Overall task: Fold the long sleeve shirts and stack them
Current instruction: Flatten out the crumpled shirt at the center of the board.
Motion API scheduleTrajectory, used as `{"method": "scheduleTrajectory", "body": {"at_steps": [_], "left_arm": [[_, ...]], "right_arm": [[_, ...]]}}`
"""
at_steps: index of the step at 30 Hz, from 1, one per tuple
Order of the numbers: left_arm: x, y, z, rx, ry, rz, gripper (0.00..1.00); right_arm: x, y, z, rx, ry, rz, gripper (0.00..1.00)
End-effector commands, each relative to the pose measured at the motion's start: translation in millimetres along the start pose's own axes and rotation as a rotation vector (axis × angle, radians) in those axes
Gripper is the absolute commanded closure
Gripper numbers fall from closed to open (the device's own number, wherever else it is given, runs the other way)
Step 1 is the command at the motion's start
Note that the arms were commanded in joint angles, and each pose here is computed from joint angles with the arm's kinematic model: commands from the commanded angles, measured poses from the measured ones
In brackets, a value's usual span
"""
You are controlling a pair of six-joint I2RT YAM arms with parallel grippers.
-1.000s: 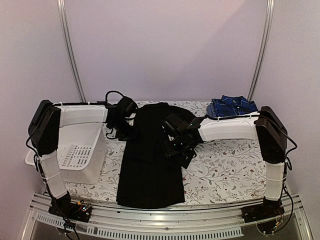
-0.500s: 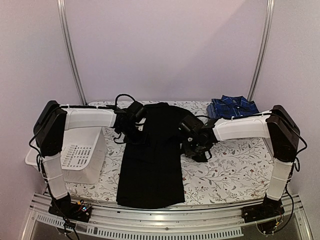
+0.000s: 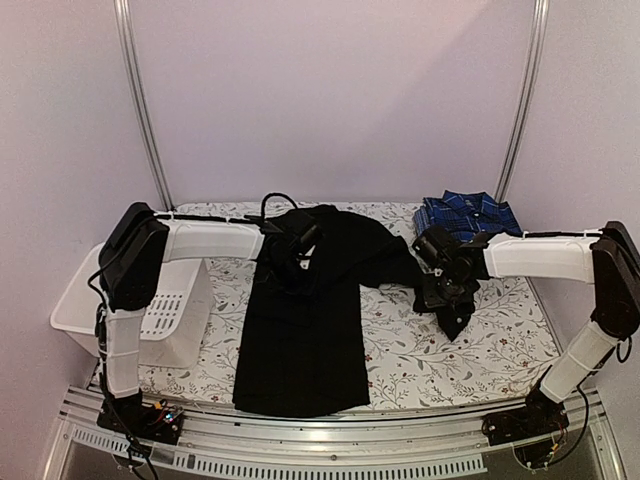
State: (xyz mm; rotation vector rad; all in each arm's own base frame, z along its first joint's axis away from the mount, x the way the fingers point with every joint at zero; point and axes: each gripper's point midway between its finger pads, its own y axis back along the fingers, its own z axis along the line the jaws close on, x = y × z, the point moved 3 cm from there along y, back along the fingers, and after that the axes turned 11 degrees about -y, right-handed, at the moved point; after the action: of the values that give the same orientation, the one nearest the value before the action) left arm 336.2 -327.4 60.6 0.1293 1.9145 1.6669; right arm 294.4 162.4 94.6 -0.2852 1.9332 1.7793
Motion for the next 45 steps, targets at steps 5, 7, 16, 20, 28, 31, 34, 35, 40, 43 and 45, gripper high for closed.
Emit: {"method": "scheduleTrajectory", "body": {"at_steps": [5,7,16,20,28,31,34,35,40,43,45], "left_arm": [[0,-18,6,-0.155,-0.044,0.046,0.51],[-1,-17,9,-0.18,-0.047,0.041,0.64],[-28,35,52,-0.324,-0.036,-0.024,1.0],[-53,87,98,-0.406,0.011,-0.092,1.0],[-100,181,205,-0.531,0.127,-0.247,1.0],[-112,191,234,-0.554,0.16,-0.271,1.0],[-114,195,264,-0.559,0.225,-0.282,1.0],[-113,195,274,-0.56,0.25,-0.285,1.0],[-104,191,318,-0.581,0.335,-0.285,1.0],[-100,191,344,-0.605,0.38,-0.281,1.0],[-95,194,363,-0.621,0.415,-0.283,1.0]], "right_arm": [[-2,5,-28,0.075,-0.039,-0.026,0.95],[-3,8,-33,0.078,-0.049,-0.032,0.95],[-29,35,-32,0.038,-0.079,-0.096,0.95],[-53,53,-19,-0.01,-0.075,-0.138,0.96],[-119,103,28,-0.187,-0.026,-0.264,0.98],[-152,118,42,-0.181,-0.001,-0.348,0.98],[-189,126,46,-0.142,0.022,-0.423,0.98],[-206,128,42,-0.133,0.01,-0.447,0.98],[-259,113,17,-0.062,-0.037,-0.501,1.0],[-285,105,-5,-0.036,-0.079,-0.523,1.0],[-298,102,-22,-0.023,-0.115,-0.535,1.0]]}}
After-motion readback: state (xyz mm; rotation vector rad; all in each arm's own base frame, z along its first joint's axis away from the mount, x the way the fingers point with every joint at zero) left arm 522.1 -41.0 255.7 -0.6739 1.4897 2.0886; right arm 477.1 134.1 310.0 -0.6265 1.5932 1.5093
